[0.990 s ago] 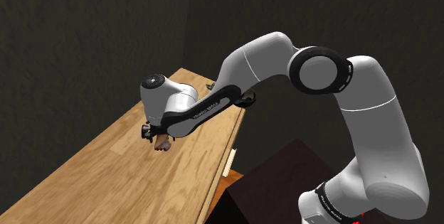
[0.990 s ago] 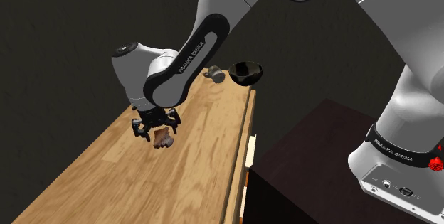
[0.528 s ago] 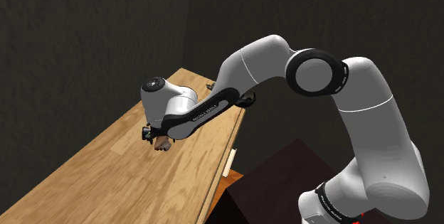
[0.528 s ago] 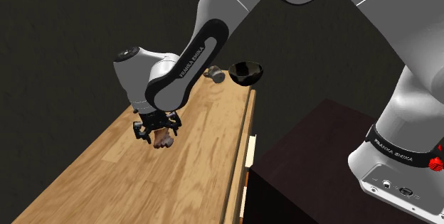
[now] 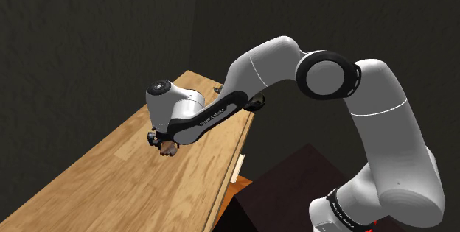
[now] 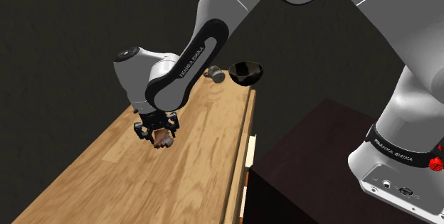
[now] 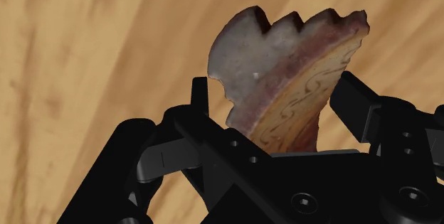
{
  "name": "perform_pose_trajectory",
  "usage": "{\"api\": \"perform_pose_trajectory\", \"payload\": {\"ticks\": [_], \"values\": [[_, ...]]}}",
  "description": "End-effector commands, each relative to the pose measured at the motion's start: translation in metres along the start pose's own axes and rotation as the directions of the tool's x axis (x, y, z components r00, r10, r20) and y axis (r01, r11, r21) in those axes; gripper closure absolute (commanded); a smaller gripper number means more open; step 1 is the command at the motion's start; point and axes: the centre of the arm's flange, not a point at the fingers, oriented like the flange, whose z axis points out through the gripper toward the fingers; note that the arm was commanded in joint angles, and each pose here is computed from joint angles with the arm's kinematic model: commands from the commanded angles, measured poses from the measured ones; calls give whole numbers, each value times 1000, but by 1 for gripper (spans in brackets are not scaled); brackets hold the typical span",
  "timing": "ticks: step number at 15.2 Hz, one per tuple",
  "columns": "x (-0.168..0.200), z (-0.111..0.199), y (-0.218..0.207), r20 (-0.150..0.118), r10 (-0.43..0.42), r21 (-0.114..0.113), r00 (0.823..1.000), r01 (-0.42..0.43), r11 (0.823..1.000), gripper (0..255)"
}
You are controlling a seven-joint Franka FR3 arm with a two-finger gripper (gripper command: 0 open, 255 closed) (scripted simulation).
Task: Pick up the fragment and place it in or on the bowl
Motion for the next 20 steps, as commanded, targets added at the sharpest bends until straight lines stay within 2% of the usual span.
{"api": "perform_pose_trajectory", "payload": {"ticks": [1, 4, 20], "values": [[0, 0, 0, 0, 0, 0, 1000, 0, 1000, 255], [0, 0, 0, 0, 0, 0, 1000, 0, 1000, 255], [6, -84, 9, 0, 0, 0, 1000, 0, 1000, 255]]}}
